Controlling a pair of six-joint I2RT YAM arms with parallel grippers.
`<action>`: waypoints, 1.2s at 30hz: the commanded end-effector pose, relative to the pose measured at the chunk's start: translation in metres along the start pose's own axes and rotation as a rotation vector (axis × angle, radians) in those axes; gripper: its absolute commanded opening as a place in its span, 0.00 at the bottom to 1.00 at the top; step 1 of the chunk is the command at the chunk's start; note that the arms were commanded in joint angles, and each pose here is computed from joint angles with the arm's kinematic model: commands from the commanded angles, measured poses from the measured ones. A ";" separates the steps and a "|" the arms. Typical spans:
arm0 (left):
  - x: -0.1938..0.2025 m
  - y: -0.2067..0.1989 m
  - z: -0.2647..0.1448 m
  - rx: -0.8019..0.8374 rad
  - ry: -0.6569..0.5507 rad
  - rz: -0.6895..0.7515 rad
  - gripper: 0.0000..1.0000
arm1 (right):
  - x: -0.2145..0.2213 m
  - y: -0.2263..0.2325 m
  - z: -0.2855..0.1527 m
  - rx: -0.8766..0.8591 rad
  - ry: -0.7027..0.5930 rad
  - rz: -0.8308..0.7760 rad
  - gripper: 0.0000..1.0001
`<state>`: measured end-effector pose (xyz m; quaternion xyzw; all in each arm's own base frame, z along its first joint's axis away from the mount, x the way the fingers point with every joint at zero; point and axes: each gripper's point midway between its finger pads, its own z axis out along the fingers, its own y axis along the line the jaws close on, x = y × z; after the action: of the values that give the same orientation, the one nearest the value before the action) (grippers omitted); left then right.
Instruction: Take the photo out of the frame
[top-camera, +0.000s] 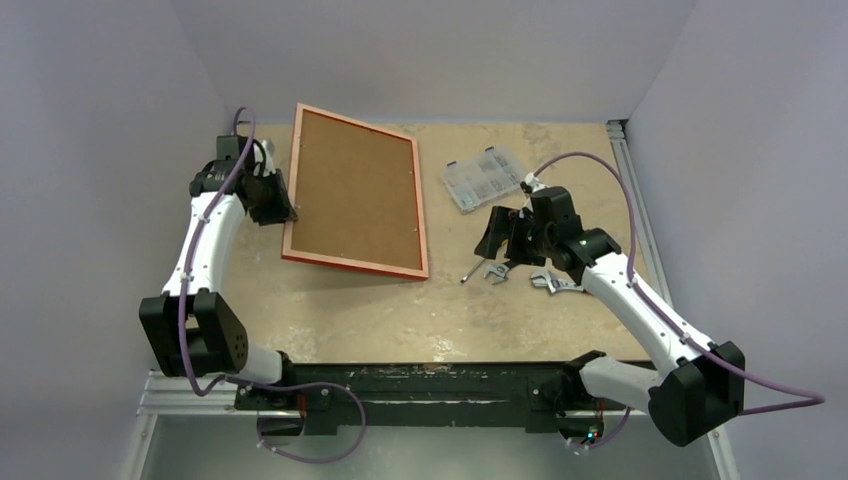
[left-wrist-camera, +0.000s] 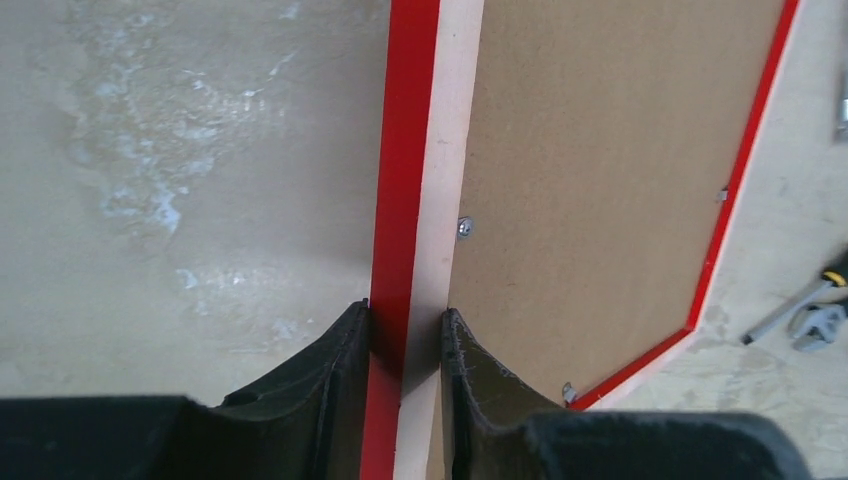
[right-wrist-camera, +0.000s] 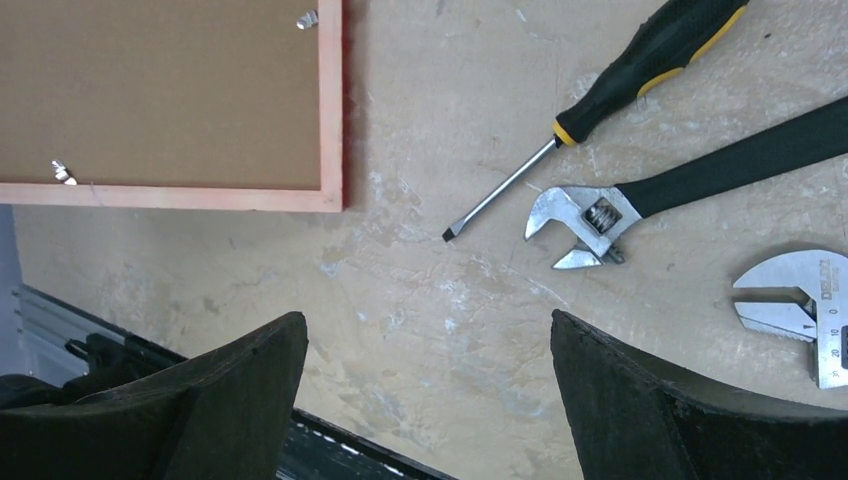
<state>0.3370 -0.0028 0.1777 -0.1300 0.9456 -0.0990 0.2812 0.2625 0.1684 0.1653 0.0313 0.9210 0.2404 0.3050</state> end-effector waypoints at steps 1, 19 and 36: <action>-0.011 0.033 -0.011 -0.165 -0.056 0.081 0.00 | 0.006 0.000 0.000 -0.031 0.000 -0.060 0.89; -0.031 -0.067 -0.037 -0.022 -0.140 0.072 0.67 | 0.003 -0.029 0.033 0.134 -0.019 0.064 0.86; 0.065 -0.238 -0.050 0.598 0.016 0.349 0.67 | -0.041 -0.062 0.102 0.443 -0.091 0.347 0.73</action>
<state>0.3074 -0.2265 0.2199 0.0956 0.9172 -0.2655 0.2814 0.3440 0.1542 0.0895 0.2190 0.9315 0.1019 0.2719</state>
